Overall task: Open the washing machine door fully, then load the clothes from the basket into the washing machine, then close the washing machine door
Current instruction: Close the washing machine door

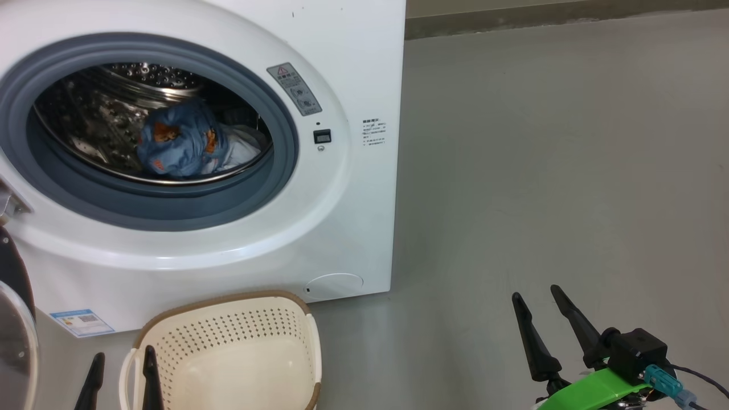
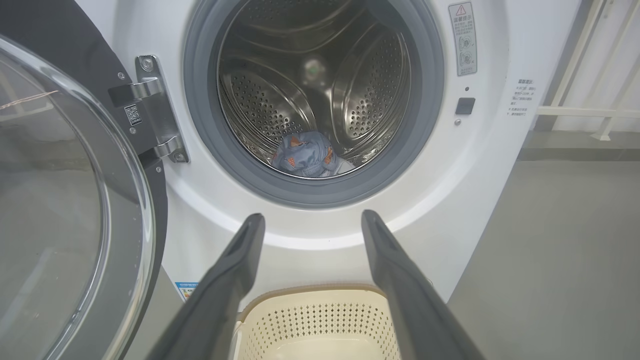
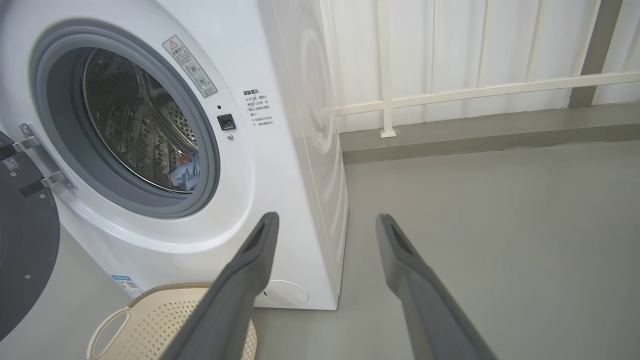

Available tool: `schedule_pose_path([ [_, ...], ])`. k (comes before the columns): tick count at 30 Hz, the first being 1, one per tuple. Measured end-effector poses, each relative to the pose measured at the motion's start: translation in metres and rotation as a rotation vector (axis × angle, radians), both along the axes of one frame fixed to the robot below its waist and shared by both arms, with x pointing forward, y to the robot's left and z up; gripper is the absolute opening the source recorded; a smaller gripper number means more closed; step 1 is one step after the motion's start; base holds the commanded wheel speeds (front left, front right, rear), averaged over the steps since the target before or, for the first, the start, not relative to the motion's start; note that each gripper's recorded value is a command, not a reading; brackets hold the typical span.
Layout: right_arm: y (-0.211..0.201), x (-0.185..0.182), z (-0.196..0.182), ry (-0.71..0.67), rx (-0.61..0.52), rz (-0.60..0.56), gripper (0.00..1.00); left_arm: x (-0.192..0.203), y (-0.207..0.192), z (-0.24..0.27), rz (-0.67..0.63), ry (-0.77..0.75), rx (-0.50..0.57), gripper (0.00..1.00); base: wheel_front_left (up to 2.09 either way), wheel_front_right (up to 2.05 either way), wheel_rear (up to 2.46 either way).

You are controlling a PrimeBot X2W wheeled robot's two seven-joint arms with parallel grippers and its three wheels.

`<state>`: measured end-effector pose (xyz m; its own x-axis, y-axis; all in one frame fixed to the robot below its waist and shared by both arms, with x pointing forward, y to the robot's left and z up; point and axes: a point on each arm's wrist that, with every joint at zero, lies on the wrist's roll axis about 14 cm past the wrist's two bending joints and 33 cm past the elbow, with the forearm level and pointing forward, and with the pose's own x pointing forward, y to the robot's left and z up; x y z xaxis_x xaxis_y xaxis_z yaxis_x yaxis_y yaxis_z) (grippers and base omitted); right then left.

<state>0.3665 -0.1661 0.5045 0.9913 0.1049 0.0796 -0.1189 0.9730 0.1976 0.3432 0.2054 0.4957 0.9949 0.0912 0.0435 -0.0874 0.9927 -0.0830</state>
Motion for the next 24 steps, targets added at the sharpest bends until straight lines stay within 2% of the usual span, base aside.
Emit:
schedule_pose_path([
  [24,-0.0044,0.0,0.0007,-0.004,-0.024,-0.012,1.0,0.0005,0.0018,-0.008,0.003,0.024,-0.005,1.0,0.0,0.0,0.0],
])
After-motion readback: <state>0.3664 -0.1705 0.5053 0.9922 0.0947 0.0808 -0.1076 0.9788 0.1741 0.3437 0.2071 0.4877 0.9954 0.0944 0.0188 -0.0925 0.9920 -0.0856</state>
